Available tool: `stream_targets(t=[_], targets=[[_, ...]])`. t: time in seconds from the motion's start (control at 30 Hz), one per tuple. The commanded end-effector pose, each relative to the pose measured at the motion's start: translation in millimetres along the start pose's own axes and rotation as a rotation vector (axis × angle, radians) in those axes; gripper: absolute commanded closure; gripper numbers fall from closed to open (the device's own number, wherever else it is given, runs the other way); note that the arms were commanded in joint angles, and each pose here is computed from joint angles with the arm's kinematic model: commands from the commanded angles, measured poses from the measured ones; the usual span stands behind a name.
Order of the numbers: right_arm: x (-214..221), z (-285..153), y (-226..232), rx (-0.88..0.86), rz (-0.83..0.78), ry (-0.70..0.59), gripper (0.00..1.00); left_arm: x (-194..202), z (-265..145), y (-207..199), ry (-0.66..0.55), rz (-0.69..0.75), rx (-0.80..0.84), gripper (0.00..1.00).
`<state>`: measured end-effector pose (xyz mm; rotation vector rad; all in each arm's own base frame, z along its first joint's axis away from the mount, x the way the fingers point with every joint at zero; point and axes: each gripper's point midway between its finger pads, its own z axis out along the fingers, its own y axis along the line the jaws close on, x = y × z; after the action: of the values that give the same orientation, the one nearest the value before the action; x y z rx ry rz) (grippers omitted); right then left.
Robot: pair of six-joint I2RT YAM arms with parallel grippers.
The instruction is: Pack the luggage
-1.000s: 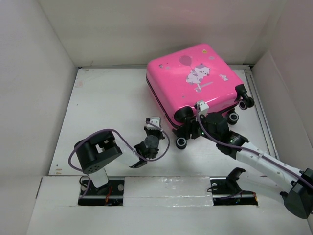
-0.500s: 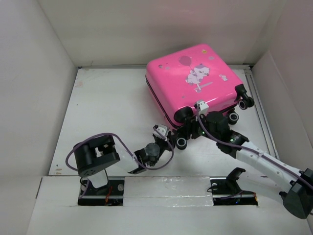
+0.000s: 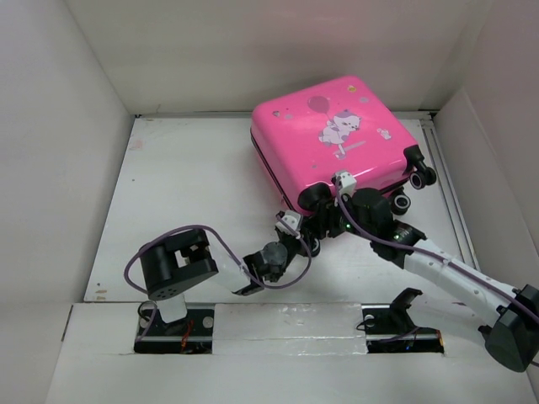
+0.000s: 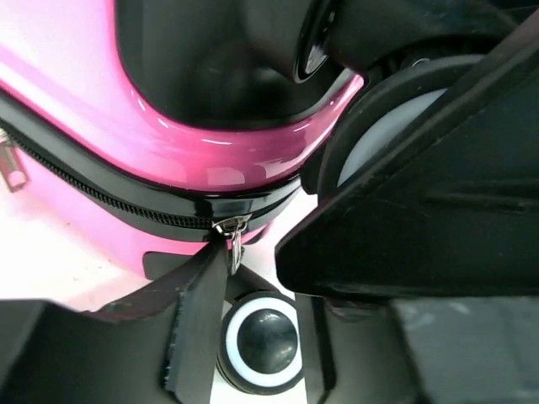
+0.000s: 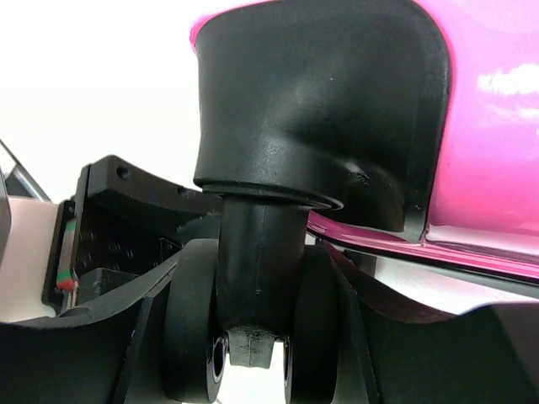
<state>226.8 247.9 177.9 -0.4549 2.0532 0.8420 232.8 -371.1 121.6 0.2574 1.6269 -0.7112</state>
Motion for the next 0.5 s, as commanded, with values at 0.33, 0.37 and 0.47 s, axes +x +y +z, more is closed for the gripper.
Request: stream_targets(t=[0.33, 0.37, 0.47], targets=[[-2, -7, 64, -0.275, -0.072, -0.034, 1.0, -134, 6, 8, -0.515, -0.285, -0.136, 1.0], [-2, -7, 64, -0.275, -0.071, -0.034, 1.0, -137, 5, 7, -0.525, -0.294, -0.133, 1.0], [1, -8, 66, -0.284, -0.066, -0.033, 1.0, -143, 1, 7, -0.54, -0.298, -0.12, 1.0]])
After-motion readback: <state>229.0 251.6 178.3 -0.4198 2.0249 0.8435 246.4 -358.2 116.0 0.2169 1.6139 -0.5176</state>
